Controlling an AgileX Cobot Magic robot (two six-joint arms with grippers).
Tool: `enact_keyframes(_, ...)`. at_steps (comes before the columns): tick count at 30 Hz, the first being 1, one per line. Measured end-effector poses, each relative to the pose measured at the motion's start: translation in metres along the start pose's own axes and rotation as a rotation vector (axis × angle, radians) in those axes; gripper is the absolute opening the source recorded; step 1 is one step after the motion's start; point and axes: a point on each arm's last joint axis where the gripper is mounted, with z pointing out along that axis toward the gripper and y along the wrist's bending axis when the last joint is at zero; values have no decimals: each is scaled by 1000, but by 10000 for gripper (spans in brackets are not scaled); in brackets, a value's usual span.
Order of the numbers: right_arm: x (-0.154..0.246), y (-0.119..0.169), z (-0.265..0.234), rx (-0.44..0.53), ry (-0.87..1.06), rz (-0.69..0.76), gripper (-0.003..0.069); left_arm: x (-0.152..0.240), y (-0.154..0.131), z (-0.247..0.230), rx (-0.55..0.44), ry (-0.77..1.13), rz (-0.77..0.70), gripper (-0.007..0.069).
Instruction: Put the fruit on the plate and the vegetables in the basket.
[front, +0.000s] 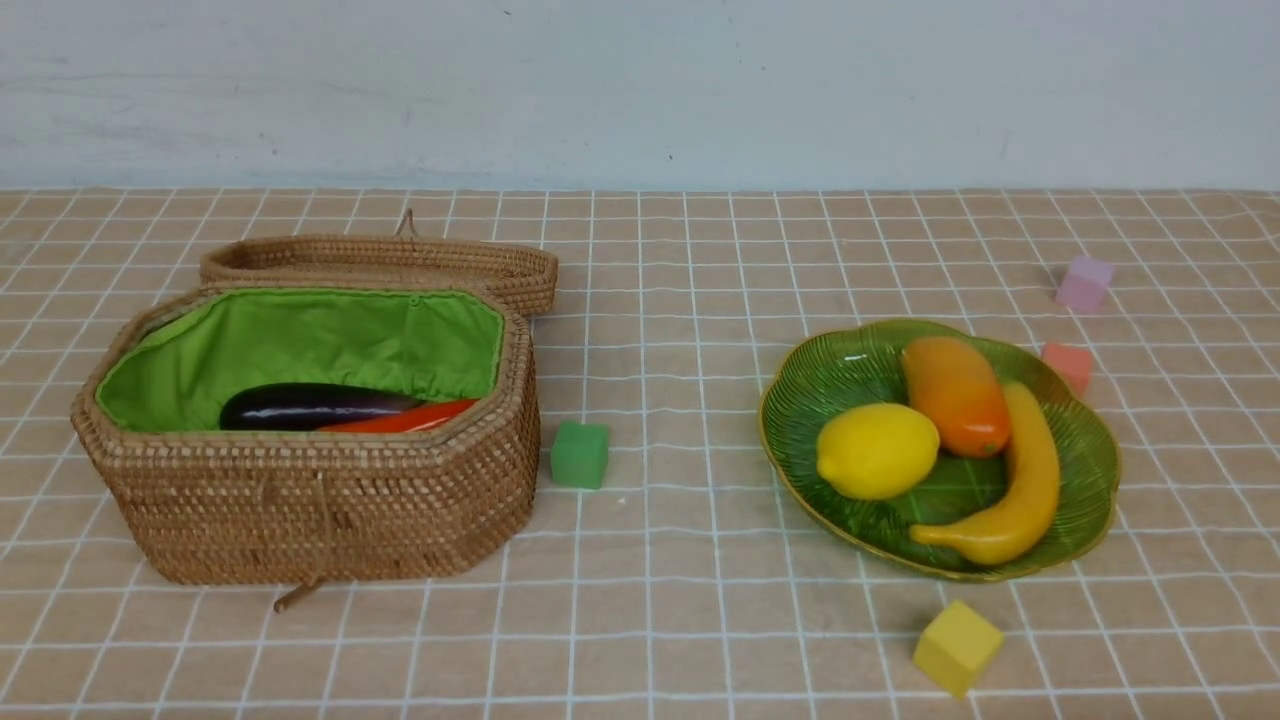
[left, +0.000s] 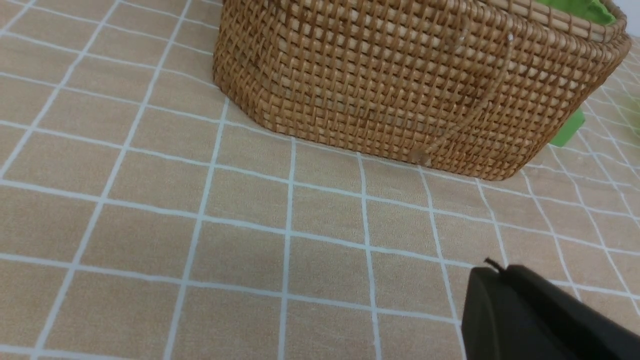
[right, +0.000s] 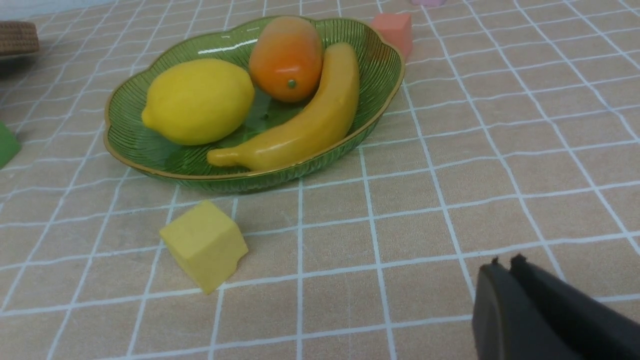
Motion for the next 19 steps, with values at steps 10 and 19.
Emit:
enact_keyframes(10, 0, 0, 0, 0, 0, 0, 48, 0, 0, 0, 0, 0, 0, -9)
enact_keyframes(19, 0, 0, 0, 0, 0, 0, 59, 0, 0, 0, 0, 0, 0, -1)
